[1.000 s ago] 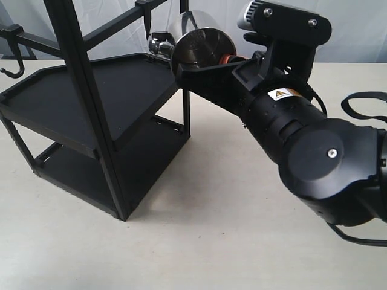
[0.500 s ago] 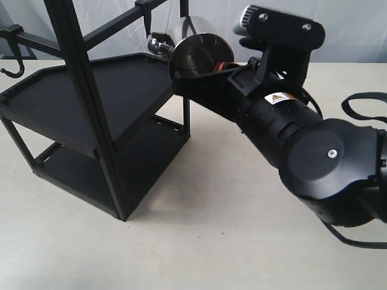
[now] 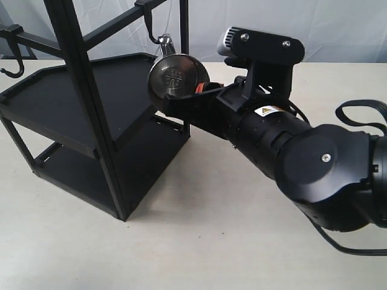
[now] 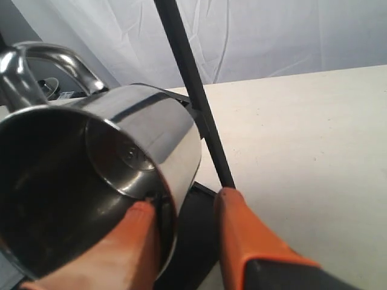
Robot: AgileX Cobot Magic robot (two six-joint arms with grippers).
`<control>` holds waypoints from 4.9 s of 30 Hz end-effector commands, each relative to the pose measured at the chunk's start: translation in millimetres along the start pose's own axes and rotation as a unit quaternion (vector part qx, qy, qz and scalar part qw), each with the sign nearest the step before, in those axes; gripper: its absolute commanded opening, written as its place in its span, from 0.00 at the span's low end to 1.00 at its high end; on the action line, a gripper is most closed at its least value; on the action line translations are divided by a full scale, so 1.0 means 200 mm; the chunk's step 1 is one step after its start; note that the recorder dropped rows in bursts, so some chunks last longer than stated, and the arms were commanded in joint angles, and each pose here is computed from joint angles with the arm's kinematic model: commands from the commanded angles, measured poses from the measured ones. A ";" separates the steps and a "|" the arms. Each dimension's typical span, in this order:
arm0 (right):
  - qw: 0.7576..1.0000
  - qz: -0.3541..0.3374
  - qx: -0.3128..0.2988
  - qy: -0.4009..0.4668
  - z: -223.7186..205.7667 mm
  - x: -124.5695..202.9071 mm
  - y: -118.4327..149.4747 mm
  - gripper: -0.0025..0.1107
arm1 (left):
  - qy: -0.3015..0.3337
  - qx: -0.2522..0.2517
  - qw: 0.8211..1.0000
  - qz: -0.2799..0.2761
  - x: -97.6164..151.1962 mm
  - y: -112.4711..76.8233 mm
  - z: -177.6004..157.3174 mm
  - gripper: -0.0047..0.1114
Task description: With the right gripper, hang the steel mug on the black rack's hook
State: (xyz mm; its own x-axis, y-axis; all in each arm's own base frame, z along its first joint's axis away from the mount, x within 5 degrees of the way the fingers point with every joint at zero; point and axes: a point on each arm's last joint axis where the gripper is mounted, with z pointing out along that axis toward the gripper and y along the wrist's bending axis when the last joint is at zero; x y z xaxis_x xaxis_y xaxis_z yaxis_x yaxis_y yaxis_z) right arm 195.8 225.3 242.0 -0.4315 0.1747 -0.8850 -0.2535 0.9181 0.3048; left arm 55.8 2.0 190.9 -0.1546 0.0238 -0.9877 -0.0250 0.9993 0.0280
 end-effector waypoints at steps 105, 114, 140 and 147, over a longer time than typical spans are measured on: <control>0.984 -0.063 0.147 -0.073 -0.89 0.37 -0.93 0.02 | -0.006 0.000 1.000 0.001 -0.01 0.00 0.00 0.05; 0.985 -0.057 0.145 -0.074 -0.89 0.37 -0.93 0.02 | -0.006 0.000 1.000 0.001 -0.01 0.00 0.00 0.05; 0.985 -0.058 0.145 -0.076 -0.89 0.37 -0.93 0.02 | -0.006 0.000 1.000 0.001 -0.01 0.00 0.00 0.05; 0.985 -0.058 0.145 -0.076 -0.89 0.37 -0.93 0.02 | -0.006 0.000 1.000 0.001 -0.01 0.00 0.00 0.05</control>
State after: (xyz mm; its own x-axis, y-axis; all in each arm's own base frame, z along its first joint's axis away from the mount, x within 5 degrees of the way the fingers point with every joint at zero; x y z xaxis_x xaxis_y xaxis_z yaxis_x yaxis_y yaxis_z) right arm 57.2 4.4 182.7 -0.2840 0.0987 -0.9537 -0.0246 0.9936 0.1101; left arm 55.8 2.0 190.9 -0.1546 0.0238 -0.9877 -0.0250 0.9993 0.0280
